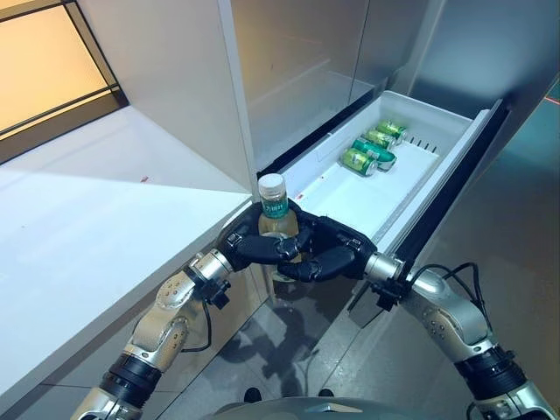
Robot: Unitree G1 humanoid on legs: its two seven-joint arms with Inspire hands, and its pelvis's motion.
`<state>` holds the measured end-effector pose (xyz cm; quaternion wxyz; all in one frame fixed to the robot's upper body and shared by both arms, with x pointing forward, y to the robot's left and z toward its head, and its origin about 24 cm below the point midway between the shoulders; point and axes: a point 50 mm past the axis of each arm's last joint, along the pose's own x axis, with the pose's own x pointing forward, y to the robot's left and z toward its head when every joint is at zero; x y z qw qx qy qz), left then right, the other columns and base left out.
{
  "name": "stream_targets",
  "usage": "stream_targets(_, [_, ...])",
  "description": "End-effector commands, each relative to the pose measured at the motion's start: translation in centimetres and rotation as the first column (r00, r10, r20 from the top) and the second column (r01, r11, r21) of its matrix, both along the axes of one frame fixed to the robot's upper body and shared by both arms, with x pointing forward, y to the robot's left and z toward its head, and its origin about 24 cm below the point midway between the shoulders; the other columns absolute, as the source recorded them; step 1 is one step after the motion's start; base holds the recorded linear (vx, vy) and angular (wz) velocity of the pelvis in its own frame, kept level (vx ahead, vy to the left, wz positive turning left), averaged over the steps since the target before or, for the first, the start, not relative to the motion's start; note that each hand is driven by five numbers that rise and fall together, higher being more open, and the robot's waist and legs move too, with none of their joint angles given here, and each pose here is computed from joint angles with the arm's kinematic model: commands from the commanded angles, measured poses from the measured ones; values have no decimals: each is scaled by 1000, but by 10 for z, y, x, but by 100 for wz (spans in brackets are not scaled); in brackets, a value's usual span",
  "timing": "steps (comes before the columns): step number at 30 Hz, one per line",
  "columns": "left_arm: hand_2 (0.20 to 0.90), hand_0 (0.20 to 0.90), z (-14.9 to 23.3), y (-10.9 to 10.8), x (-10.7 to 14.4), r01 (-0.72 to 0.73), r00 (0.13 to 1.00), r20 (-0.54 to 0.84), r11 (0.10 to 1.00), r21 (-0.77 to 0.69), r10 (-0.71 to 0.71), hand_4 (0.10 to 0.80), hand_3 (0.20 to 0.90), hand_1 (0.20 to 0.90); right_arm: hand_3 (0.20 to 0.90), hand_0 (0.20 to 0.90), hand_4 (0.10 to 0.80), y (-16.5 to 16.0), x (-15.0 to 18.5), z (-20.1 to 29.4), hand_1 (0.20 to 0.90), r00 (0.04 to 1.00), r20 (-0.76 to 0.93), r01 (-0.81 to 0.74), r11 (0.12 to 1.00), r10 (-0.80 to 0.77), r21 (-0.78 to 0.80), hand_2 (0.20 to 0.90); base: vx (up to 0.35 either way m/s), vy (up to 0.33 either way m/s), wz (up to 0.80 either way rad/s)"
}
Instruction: Put drinks into fridge and close the fridge
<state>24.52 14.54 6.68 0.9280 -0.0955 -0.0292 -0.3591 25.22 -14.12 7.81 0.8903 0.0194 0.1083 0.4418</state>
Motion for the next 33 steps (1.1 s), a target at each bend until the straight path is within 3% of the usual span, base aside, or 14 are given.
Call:
stream_targets(1, [300,300,86,-24,12,135,897,439,978,-157,-53,100,200,300,900,900,800,38,-5,36,900,958,163,-243,970,236,19,900,0,0,0])
stream_targets(4, [300,300,92,-24,12,142,883,467,973,-182,-42,100,200,300,900,900,800,34,0,31,900,973,127,-196,981,195,-4,900,0,0,0])
stream_targets(13, [300,300,96,-27,11,127,881,471,939,-320,42,100,200,300,900,900,800,48,7,34,900,996,63,-76,985,67,152,900,0,0,0])
stream_targets(15, [300,300,96,-30,10,134,888,458,930,-341,40,100,200,300,900,900,800,49,9,37,900,990,130,-66,988,48,138,900,0,0,0])
stream_targets(17, [300,300,97,-34,11,137,898,437,919,-371,42,100,200,300,900,900,800,47,14,52,900,953,303,-19,997,-5,75,900,0,0,0])
stream_targets(21, [300,300,98,-38,12,130,897,438,912,-390,59,100,200,300,900,900,800,44,23,67,900,921,380,68,996,-83,54,900,0,0,0])
stream_targets(29, [300,300,102,-43,11,139,893,445,909,-394,57,100,200,300,900,900,800,45,31,71,900,949,248,152,970,-197,189,900,0,7,-2])
stream_targets(33, [300,300,100,-44,12,144,898,438,912,-383,42,100,200,300,900,900,800,45,32,70,900,941,263,164,967,-213,197,900,0,0,0])
